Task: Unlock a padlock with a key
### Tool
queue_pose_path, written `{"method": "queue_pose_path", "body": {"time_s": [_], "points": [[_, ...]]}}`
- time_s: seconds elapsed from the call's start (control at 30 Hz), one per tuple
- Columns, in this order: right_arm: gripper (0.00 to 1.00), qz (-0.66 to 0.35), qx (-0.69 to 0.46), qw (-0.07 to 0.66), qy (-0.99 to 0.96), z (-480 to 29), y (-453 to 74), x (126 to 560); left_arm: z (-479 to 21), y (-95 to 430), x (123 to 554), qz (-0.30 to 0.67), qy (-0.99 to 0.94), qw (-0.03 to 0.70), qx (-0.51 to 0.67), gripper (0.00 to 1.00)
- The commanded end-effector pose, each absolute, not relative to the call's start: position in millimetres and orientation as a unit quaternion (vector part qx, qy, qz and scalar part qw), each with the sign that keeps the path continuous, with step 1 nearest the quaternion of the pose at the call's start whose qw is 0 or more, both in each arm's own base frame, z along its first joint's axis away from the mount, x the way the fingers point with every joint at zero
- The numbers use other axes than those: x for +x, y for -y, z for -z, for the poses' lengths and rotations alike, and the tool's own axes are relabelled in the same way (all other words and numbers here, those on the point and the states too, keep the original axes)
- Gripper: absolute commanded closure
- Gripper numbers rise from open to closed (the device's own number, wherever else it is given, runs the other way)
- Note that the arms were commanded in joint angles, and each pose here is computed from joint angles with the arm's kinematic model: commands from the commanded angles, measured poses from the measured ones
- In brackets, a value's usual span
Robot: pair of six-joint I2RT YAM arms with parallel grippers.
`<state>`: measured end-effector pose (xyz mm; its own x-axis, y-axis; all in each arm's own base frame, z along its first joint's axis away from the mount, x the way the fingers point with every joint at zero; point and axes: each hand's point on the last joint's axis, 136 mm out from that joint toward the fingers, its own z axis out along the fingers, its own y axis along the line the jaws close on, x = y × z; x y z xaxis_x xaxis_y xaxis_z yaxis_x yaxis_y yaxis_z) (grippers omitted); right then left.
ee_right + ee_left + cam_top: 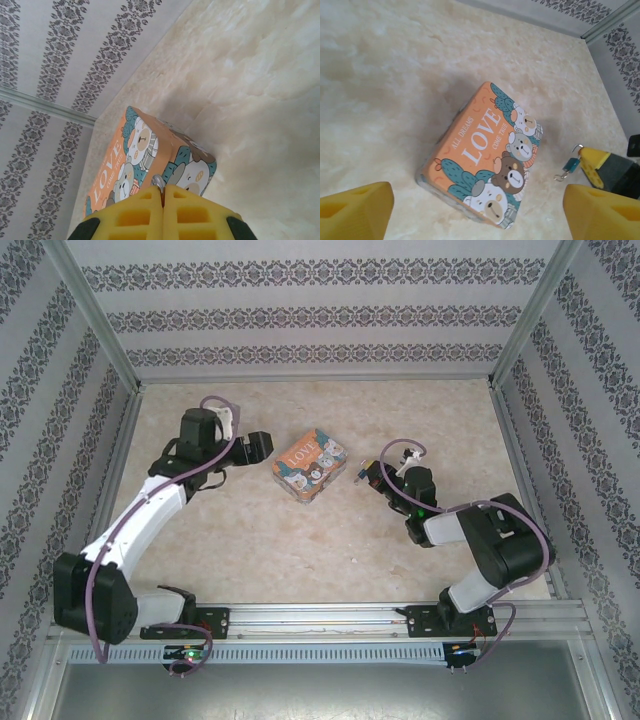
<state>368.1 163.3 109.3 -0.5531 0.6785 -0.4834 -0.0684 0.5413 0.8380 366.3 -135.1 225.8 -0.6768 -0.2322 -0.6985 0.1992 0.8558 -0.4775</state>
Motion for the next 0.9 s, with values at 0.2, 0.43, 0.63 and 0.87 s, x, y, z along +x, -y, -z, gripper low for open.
{"method": "queue_pose_path", "body": {"time_s": [0.2,0.43,0.63,0.87], "points": [[1.0,-0.399,0.167,0.443,-0.785,-125.4,-153.5,360.8,-262.7,112.5,349.8,0.191,-0.831,0.516,0.084,0.0],[1.0,-0.39,0.14,0.439,-0.797,-139.9,-155.2,352.0,-268.2,111.2,337.4,0.161,-0.81,0.546,0.14,0.01],[1.0,-0.372,0.111,0.434,-0.813,-152.8,-156.0,343.7,-256.0,119.0,326.2,0.155,-0.778,0.575,0.199,0.01],[1.0,-0.358,0.092,0.432,-0.823,-167.1,-153.9,335.3,-230.3,117.9,324.0,0.15,-0.767,0.59,0.202,0.01]]}}
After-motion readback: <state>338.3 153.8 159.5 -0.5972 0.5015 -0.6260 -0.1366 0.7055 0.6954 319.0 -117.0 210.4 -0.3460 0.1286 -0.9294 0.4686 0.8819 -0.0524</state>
